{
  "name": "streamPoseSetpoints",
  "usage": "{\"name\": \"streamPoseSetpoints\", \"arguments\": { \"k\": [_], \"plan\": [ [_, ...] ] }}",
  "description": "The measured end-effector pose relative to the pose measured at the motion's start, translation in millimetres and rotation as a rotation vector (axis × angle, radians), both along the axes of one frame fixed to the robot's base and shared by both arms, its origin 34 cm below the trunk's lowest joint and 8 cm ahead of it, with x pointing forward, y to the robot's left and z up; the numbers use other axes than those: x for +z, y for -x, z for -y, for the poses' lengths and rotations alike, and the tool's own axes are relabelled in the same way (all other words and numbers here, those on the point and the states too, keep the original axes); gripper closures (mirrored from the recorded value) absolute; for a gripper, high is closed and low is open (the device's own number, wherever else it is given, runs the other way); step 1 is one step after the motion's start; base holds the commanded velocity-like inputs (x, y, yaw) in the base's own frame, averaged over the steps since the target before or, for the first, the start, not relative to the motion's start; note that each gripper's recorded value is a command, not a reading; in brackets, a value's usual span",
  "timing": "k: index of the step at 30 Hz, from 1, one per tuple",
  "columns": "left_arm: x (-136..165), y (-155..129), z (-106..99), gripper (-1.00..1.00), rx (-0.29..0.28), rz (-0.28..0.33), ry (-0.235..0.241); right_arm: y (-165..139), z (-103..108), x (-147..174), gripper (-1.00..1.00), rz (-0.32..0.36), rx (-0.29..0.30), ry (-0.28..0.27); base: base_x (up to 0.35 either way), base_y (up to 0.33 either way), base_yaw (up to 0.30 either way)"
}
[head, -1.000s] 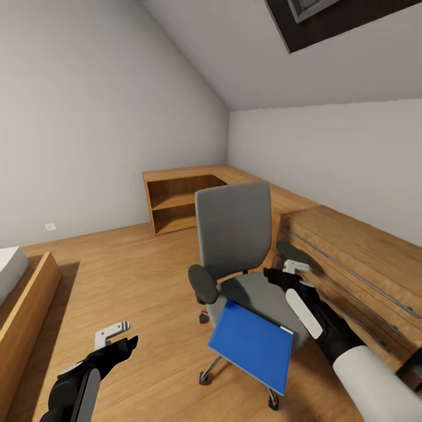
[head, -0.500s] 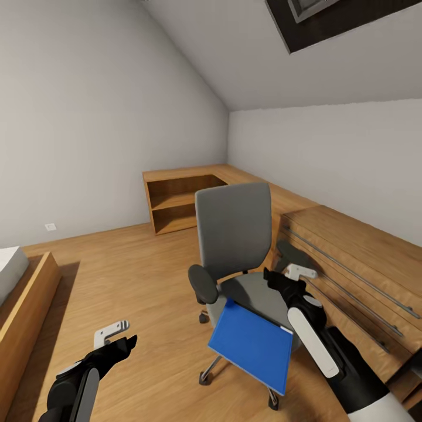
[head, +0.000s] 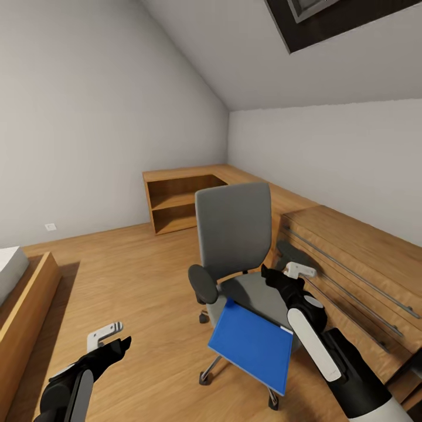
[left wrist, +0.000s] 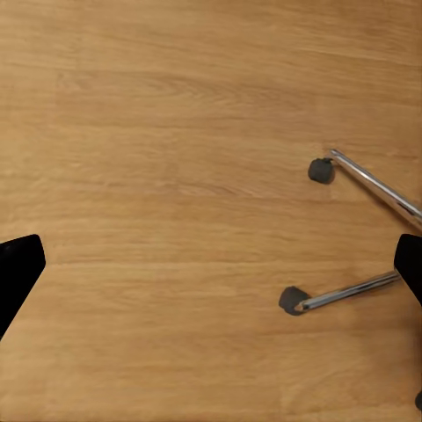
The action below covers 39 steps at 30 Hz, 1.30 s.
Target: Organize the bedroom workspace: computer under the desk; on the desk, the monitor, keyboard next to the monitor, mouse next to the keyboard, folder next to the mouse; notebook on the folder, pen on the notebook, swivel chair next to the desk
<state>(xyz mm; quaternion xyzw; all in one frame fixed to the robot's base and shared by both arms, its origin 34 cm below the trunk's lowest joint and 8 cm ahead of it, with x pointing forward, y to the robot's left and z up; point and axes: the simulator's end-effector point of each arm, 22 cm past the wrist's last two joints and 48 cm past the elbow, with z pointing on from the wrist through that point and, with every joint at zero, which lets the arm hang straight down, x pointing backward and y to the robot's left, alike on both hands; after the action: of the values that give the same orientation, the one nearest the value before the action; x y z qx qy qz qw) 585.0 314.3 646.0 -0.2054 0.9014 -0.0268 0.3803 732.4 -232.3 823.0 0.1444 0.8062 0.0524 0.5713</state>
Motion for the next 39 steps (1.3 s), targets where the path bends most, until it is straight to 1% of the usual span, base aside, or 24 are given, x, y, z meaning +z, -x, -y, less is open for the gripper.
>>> {"name": "streamPoseSetpoints", "arguments": {
  "k": [3,7,12,20,25,29,35,39],
  "plan": [
    [0,0,0,-1.0,0.0,0.0,0.001,0,2,1,-1.0,0.003,-0.002,0.001,-0.283,0.005,-0.035],
    [-1,0,0,-1.0,0.0,-0.002,0.002,1,2,1,-1.0,0.003,-0.002,0.001,-0.322,0.086,-0.206],
    [0,0,0,-1.0,0.001,0.001,0.004,1,2,0,-1.0,0.003,-0.002,0.001,-0.249,0.235,-0.238],
    [0,0,0,-1.0,0.001,0.001,0.004,1,1,1,-1.0,0.003,-0.001,0.0,-0.172,0.295,-0.027],
    [1,0,0,-1.0,0.0,0.003,0.004,1,1,1,-1.0,0.003,-0.001,0.0,-0.065,0.284,-0.002],
    [5,-2,0,-1.0,-0.001,0.013,0.005,1,2,0,-1.0,0.0,-0.002,0.001,-0.007,0.047,0.0],
    [20,-8,-1,-1.0,0.001,0.049,-0.003,1,5,-2,-1.0,-0.004,-0.008,0.001,-0.002,0.012,0.0],
    [16,-8,-1,-1.0,0.002,0.056,-0.004,1,8,-15,-1.0,-0.018,-0.016,-0.02,-0.001,0.004,0.0]
  ]
}}
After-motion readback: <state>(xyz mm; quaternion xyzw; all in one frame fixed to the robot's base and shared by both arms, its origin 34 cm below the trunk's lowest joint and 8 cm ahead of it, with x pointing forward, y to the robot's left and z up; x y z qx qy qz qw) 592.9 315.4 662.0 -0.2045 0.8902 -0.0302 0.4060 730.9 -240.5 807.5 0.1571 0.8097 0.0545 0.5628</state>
